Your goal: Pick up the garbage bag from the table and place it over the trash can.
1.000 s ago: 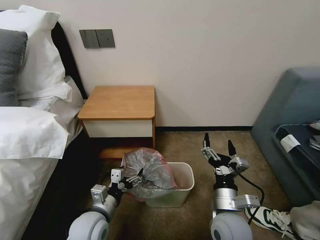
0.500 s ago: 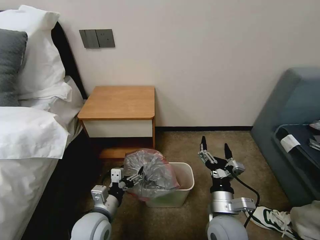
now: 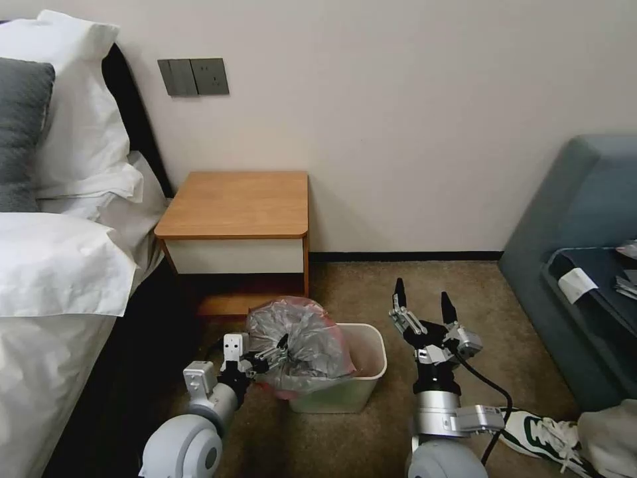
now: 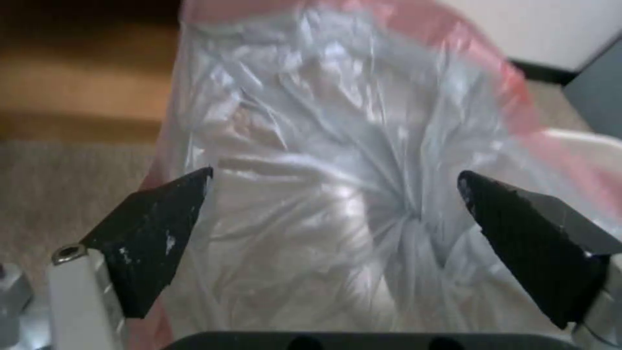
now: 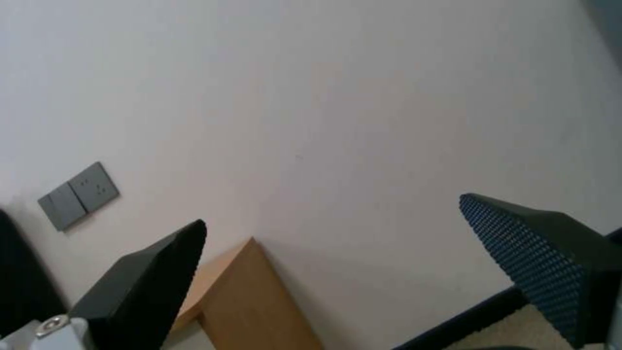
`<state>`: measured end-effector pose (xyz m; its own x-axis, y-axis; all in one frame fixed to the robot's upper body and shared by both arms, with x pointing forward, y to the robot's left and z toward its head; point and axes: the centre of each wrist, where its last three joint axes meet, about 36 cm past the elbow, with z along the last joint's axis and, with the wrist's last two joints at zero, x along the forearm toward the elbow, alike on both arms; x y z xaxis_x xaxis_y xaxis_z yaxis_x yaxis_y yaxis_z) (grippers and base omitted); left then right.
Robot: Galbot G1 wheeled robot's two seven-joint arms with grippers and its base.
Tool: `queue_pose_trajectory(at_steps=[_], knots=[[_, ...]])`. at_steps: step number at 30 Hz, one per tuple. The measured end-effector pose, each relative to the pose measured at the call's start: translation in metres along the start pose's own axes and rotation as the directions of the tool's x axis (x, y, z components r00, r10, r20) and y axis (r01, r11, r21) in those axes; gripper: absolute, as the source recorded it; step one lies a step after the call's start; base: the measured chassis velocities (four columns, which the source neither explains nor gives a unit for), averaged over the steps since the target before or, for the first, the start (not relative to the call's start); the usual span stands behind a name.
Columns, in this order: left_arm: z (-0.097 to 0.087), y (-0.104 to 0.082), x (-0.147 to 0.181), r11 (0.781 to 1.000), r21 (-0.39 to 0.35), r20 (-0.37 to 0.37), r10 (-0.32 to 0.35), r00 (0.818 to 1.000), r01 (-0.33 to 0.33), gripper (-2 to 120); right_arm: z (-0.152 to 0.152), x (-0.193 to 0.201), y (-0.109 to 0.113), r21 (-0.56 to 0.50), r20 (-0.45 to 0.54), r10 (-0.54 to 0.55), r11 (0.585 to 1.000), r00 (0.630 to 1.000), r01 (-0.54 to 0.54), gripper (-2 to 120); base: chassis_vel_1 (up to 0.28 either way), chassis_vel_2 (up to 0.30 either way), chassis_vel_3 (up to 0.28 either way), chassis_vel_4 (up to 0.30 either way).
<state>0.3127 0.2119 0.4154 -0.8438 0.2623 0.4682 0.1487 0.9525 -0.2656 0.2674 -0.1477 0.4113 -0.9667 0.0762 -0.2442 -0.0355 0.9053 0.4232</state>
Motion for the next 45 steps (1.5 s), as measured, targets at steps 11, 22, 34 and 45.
queue_pose_trajectory(at_steps=[11,22,34,45], knots=[[-0.010,-0.002,-0.013,1.000,0.001,-0.056,-0.015,0.998,0.015,98,0.004,0.008,0.004,-0.006,0.005,0.008,1.000,1.000,-0.008,100,0.000,0.000,0.000,0.000],[-0.012,-0.006,-0.021,0.998,-0.055,-0.100,-0.035,0.994,0.029,78,0.004,0.009,0.004,-0.005,0.008,0.010,1.000,1.000,-0.010,100,0.000,0.000,0.000,0.000],[-0.008,-0.015,-0.028,0.995,-0.089,-0.111,-0.059,0.992,0.049,36,0.004,0.009,0.004,-0.005,0.016,0.011,1.000,1.000,-0.011,100,0.000,0.000,0.000,0.000],[0.003,-0.028,-0.032,0.991,-0.113,-0.128,-0.088,0.988,0.073,7,0.000,0.012,0.005,-0.007,0.018,0.008,1.000,1.000,-0.008,100,0.000,0.000,0.000,0.000]])
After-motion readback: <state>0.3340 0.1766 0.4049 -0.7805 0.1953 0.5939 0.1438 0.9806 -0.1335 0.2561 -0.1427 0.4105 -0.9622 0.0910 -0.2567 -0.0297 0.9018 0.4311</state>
